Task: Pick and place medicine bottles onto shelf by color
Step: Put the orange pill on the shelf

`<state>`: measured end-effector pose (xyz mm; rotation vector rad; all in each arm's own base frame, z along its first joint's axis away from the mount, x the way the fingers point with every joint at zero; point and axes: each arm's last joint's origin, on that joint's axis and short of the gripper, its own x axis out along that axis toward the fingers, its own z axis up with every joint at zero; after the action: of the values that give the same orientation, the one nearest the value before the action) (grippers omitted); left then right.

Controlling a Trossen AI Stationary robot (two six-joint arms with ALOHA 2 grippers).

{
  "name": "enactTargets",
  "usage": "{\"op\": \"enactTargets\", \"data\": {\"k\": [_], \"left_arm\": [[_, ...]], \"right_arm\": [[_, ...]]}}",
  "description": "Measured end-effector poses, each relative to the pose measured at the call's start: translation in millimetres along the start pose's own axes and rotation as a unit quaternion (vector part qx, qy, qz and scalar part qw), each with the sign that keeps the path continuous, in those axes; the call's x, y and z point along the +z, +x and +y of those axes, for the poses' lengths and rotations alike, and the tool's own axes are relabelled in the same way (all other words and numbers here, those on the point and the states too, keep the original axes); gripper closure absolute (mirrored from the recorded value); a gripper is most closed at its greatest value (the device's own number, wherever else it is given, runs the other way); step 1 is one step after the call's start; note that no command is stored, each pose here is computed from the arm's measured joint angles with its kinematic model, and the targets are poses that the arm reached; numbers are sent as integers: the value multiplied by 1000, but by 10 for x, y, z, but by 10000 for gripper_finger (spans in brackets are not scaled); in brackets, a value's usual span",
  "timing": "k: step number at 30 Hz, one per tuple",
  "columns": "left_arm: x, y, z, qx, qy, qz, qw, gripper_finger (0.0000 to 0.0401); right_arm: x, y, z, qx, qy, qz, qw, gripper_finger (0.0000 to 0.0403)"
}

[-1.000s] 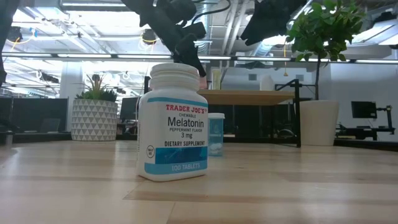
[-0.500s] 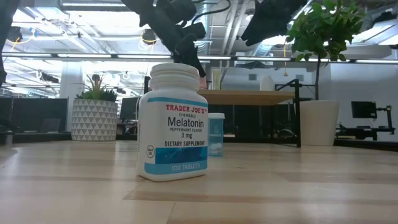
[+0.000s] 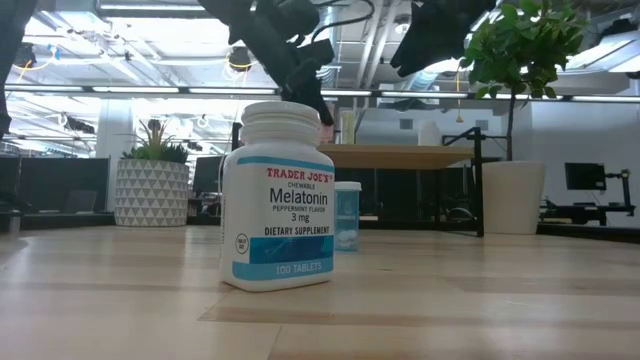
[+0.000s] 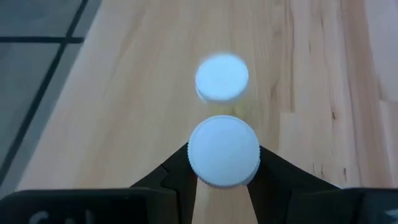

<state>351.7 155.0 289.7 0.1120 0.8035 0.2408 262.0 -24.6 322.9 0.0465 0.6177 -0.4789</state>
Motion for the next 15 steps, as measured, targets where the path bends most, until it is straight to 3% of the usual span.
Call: {"op": "enactTargets", "data": {"k": [15], "left_arm": [[36,-64,2,-10,1,19,1000,294]], "right_arm": [[-18,0,-3,-2,1,9,1000,164]]}}
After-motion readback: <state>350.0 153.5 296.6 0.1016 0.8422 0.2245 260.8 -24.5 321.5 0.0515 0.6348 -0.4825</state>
